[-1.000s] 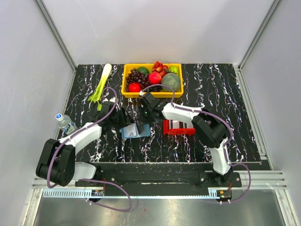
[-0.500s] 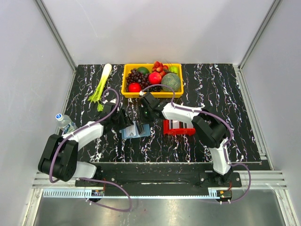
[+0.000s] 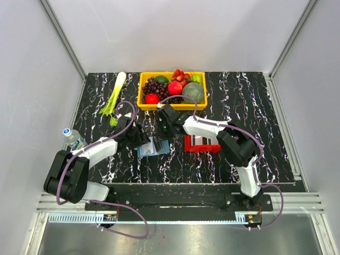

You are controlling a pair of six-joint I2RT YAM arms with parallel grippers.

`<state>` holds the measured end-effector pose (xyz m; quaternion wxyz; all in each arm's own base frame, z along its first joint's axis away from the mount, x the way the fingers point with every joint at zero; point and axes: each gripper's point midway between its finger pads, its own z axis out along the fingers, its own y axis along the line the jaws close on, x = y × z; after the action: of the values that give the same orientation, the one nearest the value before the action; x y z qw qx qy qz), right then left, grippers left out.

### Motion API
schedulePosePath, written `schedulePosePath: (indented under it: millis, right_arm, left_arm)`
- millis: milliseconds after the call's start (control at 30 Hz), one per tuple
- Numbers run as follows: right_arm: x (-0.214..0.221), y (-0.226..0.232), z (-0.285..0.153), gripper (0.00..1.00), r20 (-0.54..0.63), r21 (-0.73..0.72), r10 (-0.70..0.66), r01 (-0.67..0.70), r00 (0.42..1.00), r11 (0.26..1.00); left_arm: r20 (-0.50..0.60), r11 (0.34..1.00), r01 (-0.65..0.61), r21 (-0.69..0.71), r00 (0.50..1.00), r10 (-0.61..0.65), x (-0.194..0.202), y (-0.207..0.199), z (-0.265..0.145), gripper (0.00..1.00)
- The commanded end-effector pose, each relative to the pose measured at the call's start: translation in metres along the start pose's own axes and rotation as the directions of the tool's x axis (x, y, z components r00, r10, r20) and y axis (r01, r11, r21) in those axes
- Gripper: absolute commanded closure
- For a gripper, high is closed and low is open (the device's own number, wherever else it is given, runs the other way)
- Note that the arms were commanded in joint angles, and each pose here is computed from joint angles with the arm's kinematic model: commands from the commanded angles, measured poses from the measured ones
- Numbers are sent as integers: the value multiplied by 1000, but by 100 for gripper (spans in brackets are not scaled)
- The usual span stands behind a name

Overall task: Put the credit cards into the card holder
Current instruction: Insert the credit card into the card holder.

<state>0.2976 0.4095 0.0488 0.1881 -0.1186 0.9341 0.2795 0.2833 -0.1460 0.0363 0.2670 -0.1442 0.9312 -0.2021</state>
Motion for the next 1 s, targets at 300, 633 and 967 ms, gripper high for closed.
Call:
schedulePosePath:
  millis: [300,633,967]
  right_arm:
    - [-16,14,-14,100,46,-48,-7,10,999,999]
    - [-13,11,-12,100,38,-43,0,1,999,999]
    - [-10,9,-11,100,31,-38,6,-5,1000,999]
  left_arm:
    - [22,996,-40,-75,999,42,-2,10,1,37]
    - [-7,996,-8,94,1000,9,4,-21,5,38]
    - [-2,976,22,218,1000,-23,1,-45,1,39]
